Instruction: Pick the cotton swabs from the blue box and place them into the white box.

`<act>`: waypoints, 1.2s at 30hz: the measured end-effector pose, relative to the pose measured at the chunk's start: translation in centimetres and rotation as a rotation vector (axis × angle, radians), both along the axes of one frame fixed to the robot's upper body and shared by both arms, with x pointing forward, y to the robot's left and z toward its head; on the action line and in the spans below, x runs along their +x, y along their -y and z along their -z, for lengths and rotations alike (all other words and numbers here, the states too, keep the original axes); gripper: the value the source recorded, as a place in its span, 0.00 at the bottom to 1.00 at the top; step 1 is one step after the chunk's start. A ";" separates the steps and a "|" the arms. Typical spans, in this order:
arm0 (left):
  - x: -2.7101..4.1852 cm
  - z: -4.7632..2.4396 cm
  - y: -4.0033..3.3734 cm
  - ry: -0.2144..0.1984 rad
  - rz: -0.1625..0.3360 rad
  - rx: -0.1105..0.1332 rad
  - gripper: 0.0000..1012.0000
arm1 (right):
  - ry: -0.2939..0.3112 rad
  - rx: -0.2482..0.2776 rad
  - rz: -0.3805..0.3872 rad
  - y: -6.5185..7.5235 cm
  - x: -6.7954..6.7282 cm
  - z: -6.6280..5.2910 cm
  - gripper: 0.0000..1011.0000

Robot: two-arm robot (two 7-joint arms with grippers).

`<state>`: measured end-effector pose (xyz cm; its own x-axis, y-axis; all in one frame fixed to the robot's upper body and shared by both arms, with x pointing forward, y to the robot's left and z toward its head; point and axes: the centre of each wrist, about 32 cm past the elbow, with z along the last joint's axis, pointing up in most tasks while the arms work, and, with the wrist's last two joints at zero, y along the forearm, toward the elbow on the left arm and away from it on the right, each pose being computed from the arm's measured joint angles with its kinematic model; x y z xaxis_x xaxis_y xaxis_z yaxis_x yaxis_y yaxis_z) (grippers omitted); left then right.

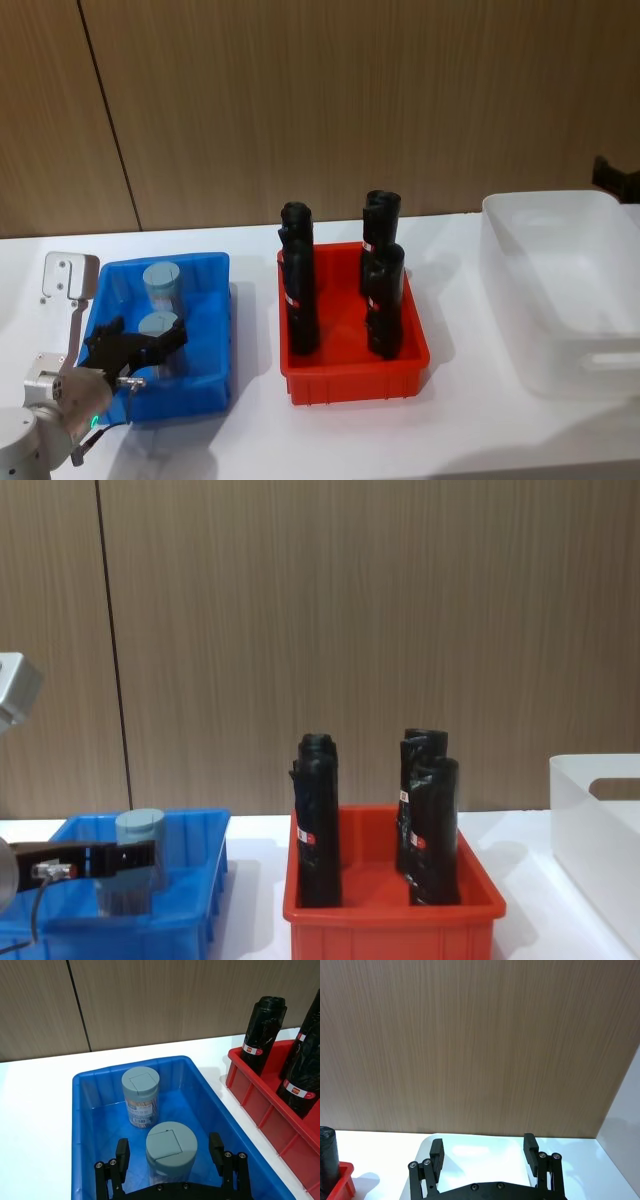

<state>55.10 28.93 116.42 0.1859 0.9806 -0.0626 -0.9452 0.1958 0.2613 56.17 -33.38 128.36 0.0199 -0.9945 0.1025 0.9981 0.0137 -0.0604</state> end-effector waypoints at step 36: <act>2.01 0.70 -0.27 -0.031 0.065 -0.017 0.65 | 0.000 0.000 0.000 0.0 0.0 0.0 0.99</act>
<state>57.12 29.20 115.72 0.2469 0.9652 -0.0856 -0.9217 0.2612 0.2867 56.17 -33.38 128.36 0.0199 -0.9946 0.1023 0.9981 0.0138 -0.0603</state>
